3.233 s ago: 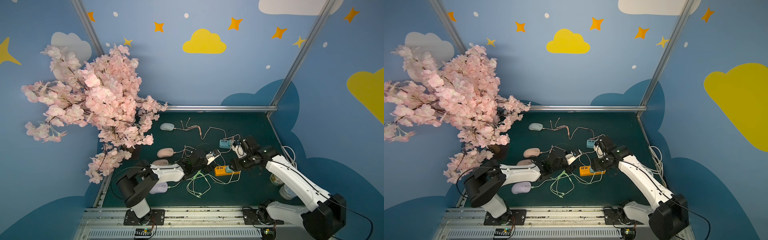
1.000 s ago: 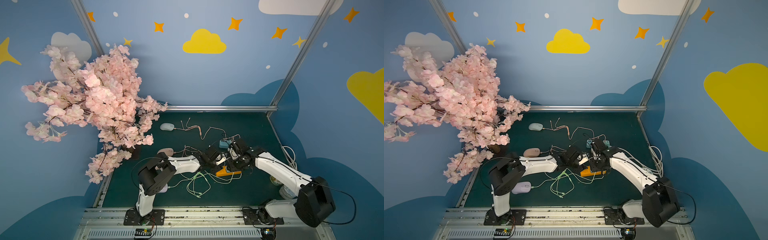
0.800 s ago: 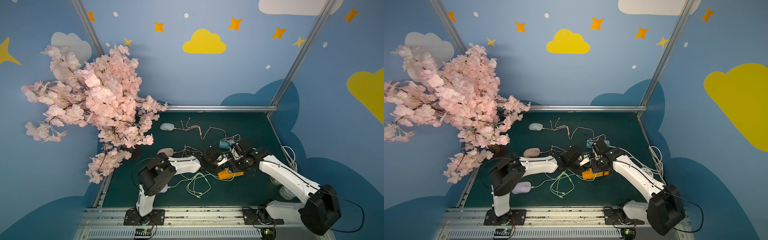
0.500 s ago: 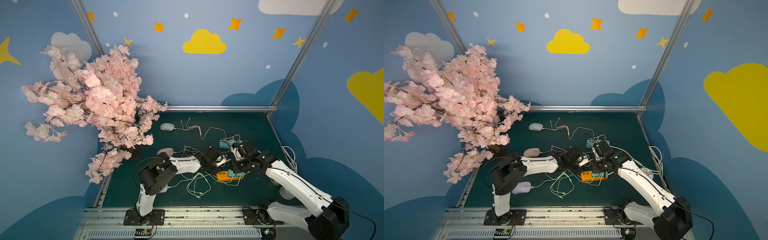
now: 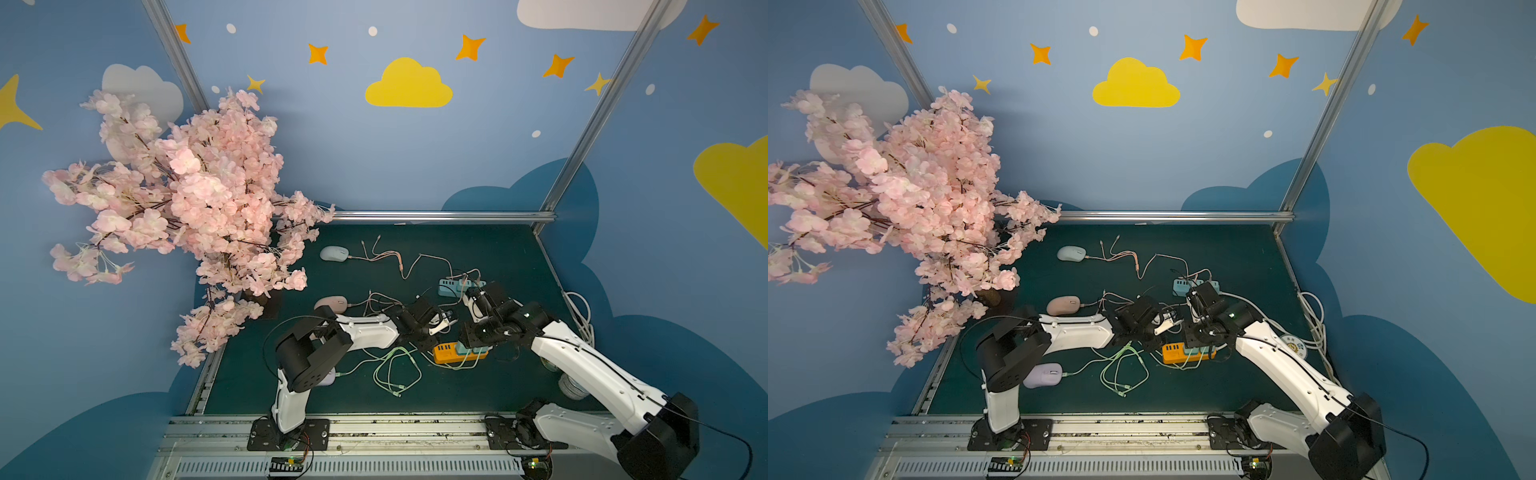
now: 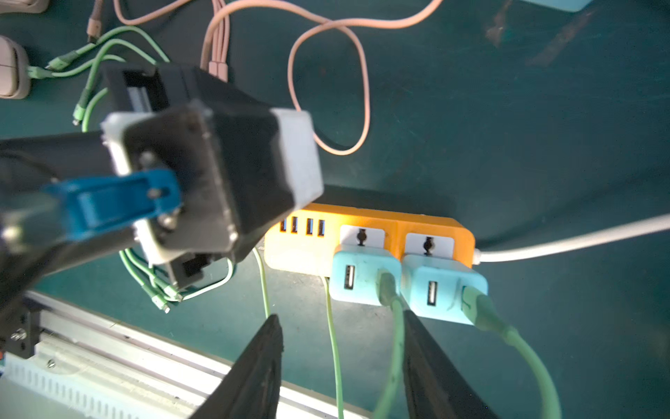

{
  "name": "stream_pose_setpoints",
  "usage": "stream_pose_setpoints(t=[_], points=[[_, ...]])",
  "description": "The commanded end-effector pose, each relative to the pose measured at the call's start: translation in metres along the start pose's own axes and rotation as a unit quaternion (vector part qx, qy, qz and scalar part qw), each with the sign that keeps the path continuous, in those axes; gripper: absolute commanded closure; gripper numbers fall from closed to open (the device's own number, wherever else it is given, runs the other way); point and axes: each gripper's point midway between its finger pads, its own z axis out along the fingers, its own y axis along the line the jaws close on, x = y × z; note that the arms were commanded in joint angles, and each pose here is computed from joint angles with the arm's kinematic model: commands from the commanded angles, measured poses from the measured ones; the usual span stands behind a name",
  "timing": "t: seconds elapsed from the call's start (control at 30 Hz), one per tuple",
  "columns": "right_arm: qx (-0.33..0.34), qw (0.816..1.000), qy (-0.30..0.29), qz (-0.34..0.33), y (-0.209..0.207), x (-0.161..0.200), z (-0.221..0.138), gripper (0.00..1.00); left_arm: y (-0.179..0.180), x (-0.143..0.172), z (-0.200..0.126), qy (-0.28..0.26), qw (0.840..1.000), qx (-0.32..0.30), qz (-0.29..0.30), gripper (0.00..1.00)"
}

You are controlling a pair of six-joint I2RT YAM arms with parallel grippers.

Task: Unplug the wireless mouse
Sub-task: Remove the plug from the socket.

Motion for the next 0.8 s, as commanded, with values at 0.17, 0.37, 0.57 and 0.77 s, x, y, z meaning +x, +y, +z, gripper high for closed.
stream_pose_setpoints(t=[0.17,0.37,0.57,0.77], points=[[0.008,1.000,-0.007,-0.007,-0.001,-0.003,-0.009,0.39,-0.006,-0.021,-0.017,-0.039,0.999,-0.002,0.013,0.39],[0.009,0.999,0.033,-0.016,0.002,-0.001,0.019,0.40,-0.016,-0.020,-0.015,-0.036,0.999,0.019,0.023,0.39],[0.007,0.998,0.057,-0.011,0.002,0.007,0.039,0.47,-0.032,-0.016,-0.011,-0.021,0.997,0.062,0.039,0.40],[0.010,0.998,0.061,-0.002,-0.002,0.017,0.044,0.50,-0.041,-0.004,0.000,0.018,0.995,0.091,0.041,0.40]])
